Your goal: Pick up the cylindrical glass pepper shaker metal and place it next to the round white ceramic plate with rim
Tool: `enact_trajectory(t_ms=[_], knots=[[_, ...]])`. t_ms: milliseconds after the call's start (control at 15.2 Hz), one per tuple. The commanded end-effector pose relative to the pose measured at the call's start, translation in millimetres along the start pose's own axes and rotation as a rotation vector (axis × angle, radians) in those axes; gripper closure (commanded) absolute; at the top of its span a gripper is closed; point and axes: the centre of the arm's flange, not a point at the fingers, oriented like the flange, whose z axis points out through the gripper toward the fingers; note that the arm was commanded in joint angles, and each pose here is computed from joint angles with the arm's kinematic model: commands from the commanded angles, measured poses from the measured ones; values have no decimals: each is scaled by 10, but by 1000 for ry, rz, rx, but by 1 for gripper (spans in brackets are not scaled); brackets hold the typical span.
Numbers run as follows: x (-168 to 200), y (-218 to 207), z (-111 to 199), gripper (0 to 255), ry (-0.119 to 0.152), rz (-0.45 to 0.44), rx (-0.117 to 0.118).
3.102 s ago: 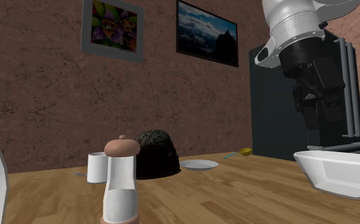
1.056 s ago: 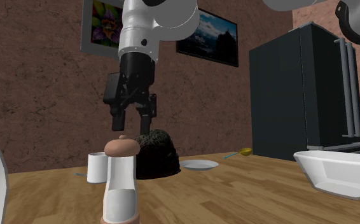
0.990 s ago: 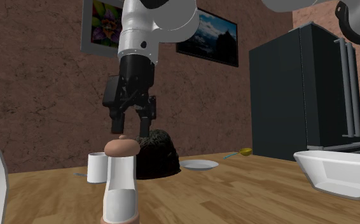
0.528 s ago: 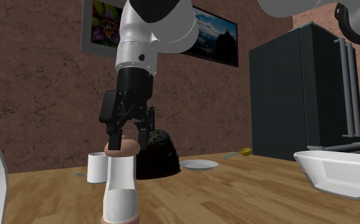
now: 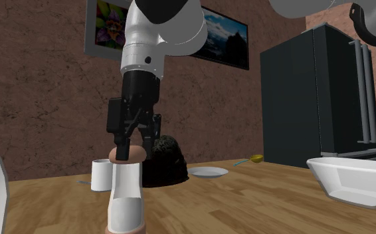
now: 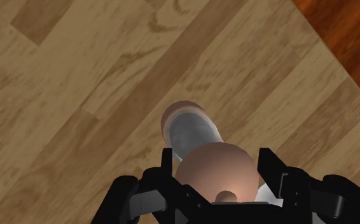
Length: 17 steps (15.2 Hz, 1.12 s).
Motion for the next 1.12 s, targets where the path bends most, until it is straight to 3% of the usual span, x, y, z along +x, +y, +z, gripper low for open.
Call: enact_trajectory(t_ms=[0,396,1056], knots=[[0,1,3,255,-1,0,0],[0,1,4,255,-1,0,0],[-9,-61,-520,255,-1,0,0]])
